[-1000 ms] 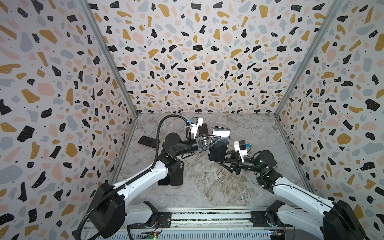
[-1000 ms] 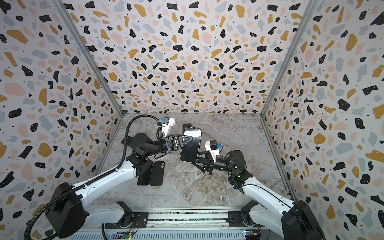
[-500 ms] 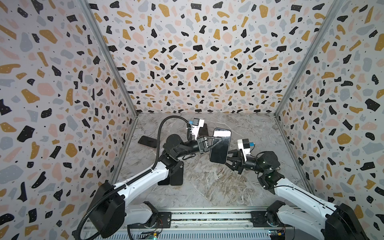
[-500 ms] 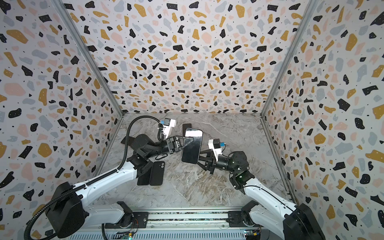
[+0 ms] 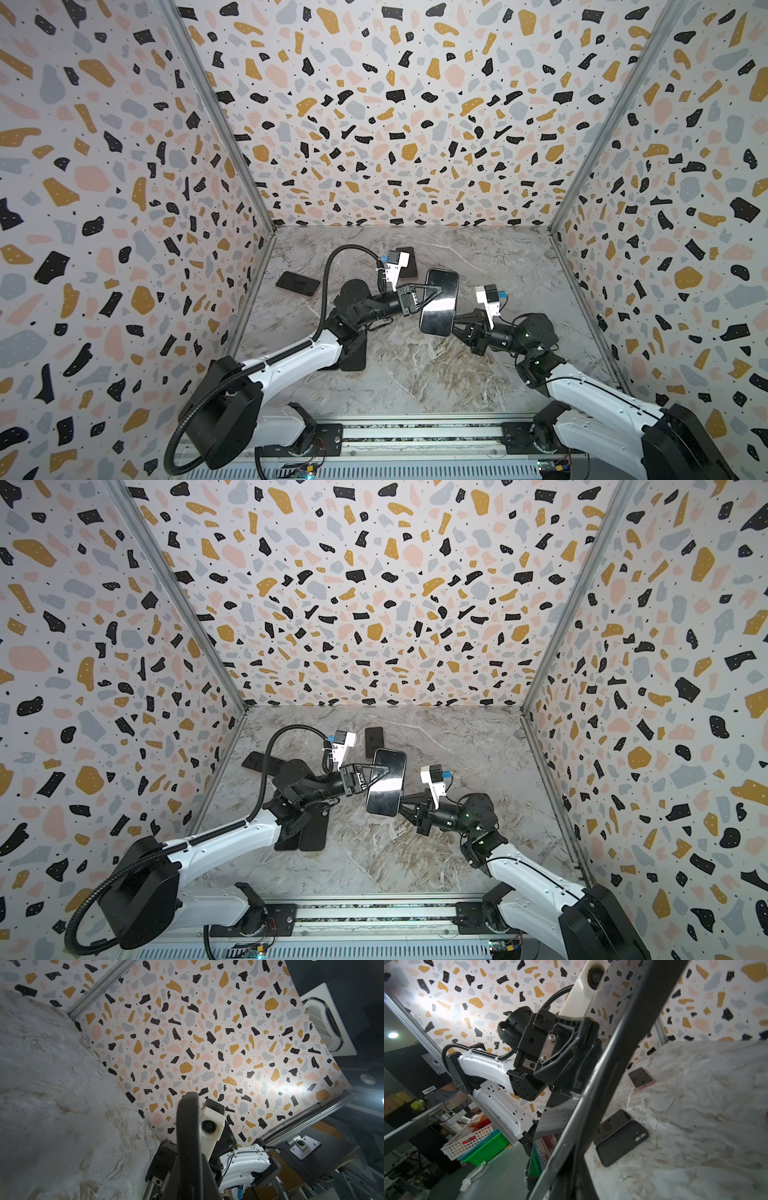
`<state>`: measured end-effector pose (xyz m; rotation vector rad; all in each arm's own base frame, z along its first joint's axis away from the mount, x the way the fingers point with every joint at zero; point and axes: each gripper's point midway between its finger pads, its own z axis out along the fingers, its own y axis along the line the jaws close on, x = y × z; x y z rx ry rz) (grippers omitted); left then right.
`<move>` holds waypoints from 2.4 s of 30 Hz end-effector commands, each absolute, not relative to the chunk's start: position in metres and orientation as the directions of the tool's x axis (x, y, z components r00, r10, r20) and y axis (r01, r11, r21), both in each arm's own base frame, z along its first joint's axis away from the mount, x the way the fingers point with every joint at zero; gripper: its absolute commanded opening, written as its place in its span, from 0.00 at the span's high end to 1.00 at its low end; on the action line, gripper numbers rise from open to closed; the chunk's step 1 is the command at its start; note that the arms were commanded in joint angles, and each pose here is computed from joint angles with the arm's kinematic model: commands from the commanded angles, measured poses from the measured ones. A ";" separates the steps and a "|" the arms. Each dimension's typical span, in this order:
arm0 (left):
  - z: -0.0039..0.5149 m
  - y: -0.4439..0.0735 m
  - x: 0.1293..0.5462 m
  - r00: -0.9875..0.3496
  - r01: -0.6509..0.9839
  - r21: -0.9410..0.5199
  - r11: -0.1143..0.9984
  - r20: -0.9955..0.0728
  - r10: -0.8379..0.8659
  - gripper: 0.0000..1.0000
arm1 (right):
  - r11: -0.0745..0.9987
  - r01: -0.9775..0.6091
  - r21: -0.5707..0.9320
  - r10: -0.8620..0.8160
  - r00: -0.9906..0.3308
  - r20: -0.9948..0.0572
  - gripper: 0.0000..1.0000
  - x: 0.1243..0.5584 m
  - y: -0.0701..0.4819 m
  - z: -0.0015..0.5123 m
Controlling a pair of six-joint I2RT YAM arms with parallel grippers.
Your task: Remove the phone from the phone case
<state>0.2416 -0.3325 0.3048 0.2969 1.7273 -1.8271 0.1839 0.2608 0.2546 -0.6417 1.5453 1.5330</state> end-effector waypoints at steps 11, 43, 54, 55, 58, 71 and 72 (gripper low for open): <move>0.201 -0.338 0.246 -0.835 0.414 -0.901 0.126 -0.432 -0.341 0.88 | 0.162 -0.680 0.715 0.265 -0.668 -0.695 1.00 0.173 0.250 0.218; 0.229 -0.310 0.246 -0.536 0.650 -0.507 0.566 -0.834 -0.132 0.25 | 0.233 -0.627 0.744 0.239 -0.704 -0.668 1.00 0.166 0.244 0.186; 0.226 -0.334 0.183 -0.180 0.819 0.056 0.571 -0.920 0.347 0.27 | 0.241 -0.625 0.743 0.235 -0.705 -0.669 1.00 0.166 0.243 0.185; 0.225 -0.335 0.178 -0.144 0.821 0.102 0.562 -0.916 0.375 0.27 | 0.242 -0.623 0.744 0.235 -0.706 -0.668 1.00 0.166 0.243 0.185; 0.221 -0.338 0.166 -0.058 0.821 0.214 0.530 -0.891 0.450 0.29 | 0.242 -0.623 0.744 0.234 -0.706 -0.668 1.00 0.166 0.243 0.185; 0.198 -0.358 0.162 0.099 0.723 0.506 0.471 -0.750 0.654 0.39 | 0.242 -0.626 0.741 0.233 -0.704 -0.671 1.00 0.165 0.243 0.185; 0.198 -0.358 0.163 0.104 0.714 0.519 0.471 -0.743 0.661 0.39 | 0.241 -0.623 0.744 0.232 -0.707 -0.668 1.00 0.165 0.243 0.184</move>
